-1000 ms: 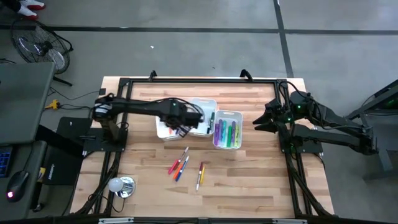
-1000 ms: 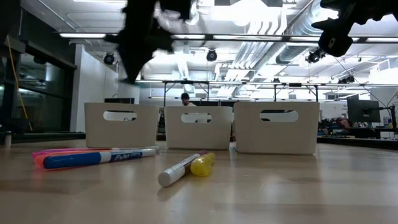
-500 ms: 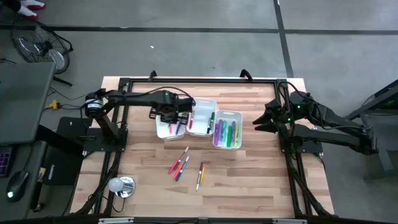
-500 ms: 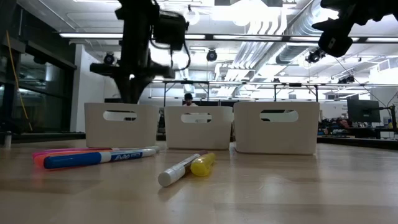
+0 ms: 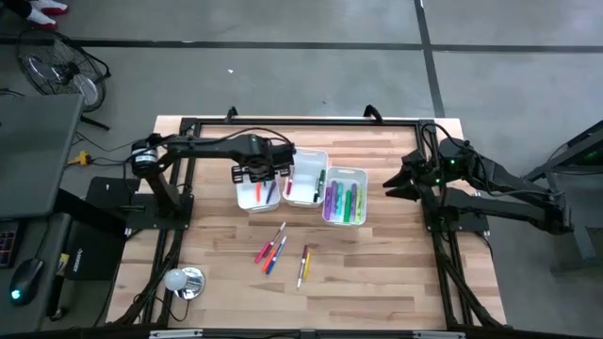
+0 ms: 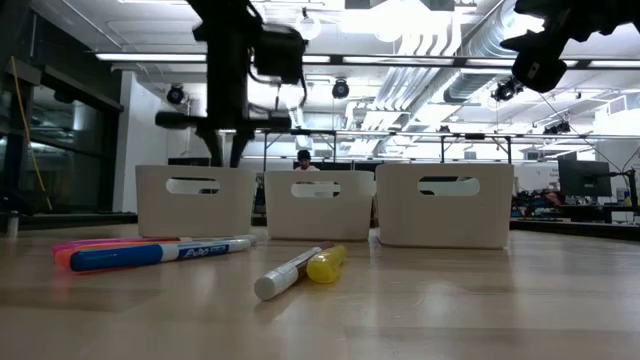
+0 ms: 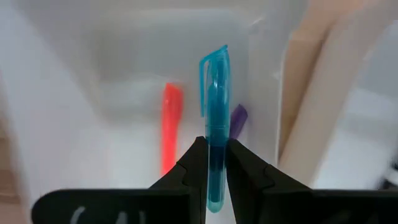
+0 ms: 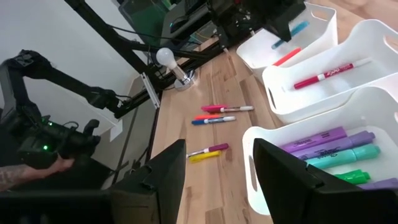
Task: Pick & Place Markers
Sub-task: Put the blue pen into the left white bin, then put the pink pen into the left white bin
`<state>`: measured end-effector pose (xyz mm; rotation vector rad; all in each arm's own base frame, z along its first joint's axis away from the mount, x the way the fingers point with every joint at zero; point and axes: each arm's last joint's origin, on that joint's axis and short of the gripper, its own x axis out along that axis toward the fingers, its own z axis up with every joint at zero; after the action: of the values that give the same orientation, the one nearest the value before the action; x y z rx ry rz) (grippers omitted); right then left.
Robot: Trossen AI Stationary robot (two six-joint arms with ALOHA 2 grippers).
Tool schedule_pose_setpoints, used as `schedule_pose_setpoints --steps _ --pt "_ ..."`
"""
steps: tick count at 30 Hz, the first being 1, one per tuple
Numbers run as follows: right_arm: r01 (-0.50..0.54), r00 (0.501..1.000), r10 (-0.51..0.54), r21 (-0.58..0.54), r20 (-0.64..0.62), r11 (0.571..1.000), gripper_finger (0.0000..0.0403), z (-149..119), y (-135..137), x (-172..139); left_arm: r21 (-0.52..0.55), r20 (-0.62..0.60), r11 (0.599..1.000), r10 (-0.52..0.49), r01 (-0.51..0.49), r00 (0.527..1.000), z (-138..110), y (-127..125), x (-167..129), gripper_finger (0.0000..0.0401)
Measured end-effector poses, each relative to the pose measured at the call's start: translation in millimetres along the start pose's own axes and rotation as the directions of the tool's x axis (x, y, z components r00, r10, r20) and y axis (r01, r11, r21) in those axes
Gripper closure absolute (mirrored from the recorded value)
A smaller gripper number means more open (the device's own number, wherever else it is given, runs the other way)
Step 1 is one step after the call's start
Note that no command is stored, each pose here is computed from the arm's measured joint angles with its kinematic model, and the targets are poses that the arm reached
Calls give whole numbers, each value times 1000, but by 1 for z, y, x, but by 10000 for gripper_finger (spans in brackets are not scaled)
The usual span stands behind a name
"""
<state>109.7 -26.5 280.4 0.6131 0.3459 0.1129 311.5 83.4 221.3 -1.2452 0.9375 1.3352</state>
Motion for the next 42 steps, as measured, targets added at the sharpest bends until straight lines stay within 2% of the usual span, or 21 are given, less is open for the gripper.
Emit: schedule_pose_setpoints --steps 8,10,12,19,29,32,36,42 --pt "4 1000 -4 7 -2 1000 226 0 0 0 5 -34 999 51 -51 998 -4 -7 24 365" --pt "3 1000 -3 9 -3 1000 226 0 0 0 13 -36 1000 19 -19 999 -5 -13 27 365" --pt "5 1000 -5 12 -4 1000 226 -1 0 0 27 -38 998 51 -50 998 -5 -9 28 365" --pt "3 1000 -3 18 -10 1000 226 -1 0 0 28 -29 999 37 -36 999 -4 -11 27 364" --pt "-6 1000 7 26 -17 1000 226 -1 0 0 96 -45 995 38 -34 998 -4 -10 27 361" --pt "-6 1000 7 34 -17 999 226 -1 0 0 96 -46 995 40 -35 998 -5 -10 27 343" --pt "-10 1000 11 36 -22 999 226 -2 0 0 100 -45 994 44 -39 998 -4 -10 27 299" --pt "-4 999 6 43 -33 999 226 -3 -1 0 151 -34 988 43 -38 998 -3 -12 23 248"
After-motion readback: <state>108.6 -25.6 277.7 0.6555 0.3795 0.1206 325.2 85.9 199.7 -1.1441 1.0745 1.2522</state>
